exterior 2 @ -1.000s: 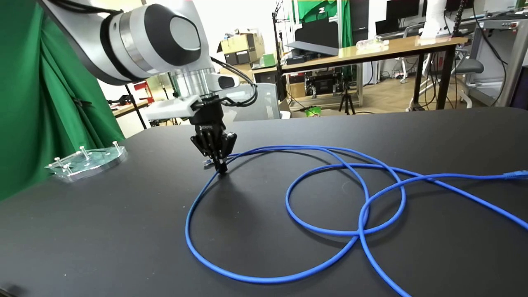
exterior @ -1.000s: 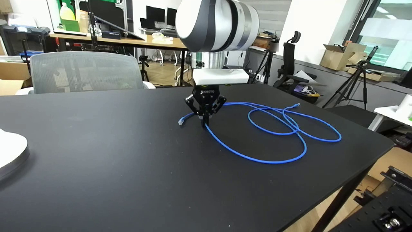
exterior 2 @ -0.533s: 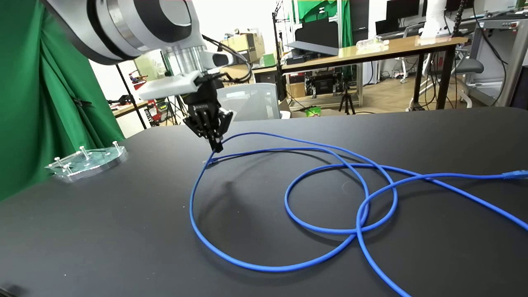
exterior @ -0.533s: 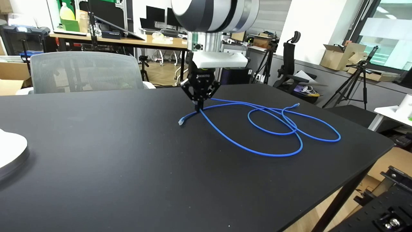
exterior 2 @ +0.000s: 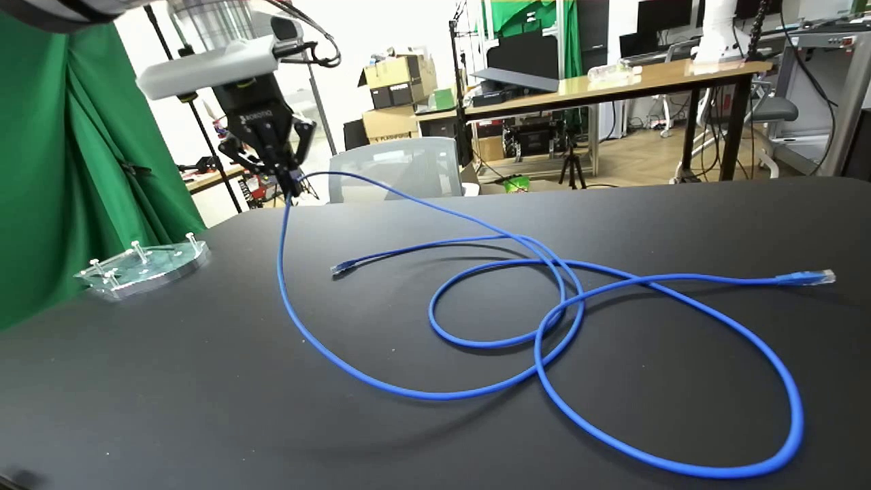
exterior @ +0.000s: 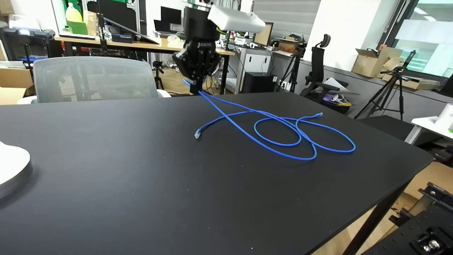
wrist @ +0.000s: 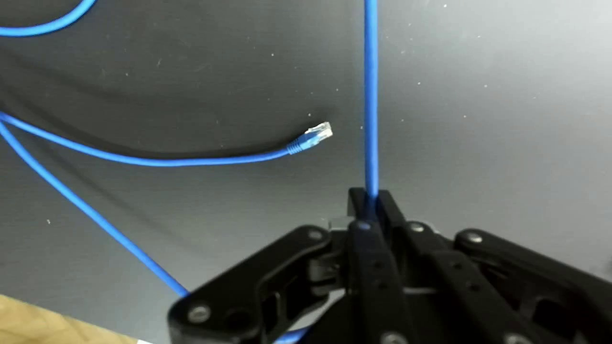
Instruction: Unravel the blue cord on the table
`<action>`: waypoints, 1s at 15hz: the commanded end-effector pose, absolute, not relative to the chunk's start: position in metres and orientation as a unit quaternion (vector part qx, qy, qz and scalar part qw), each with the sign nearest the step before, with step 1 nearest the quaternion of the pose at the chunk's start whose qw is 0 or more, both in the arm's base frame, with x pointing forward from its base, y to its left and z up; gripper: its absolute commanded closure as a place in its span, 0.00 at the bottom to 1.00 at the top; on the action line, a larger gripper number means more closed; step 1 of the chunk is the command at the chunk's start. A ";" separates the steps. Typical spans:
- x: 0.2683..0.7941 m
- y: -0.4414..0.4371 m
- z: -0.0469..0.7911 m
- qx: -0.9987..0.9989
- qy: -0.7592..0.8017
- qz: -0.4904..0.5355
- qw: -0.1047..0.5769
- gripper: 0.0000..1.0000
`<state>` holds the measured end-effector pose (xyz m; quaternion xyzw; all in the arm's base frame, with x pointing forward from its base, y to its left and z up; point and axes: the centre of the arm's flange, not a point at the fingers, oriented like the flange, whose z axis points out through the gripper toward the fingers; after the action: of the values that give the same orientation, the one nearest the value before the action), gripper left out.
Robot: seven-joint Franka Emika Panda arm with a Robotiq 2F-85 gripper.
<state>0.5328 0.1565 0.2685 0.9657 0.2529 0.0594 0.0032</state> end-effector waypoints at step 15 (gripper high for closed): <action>0.456 0.217 0.211 0.855 0.503 -0.004 0.124 0.98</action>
<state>0.4744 0.2071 0.2207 0.8651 0.4911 0.0044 0.1015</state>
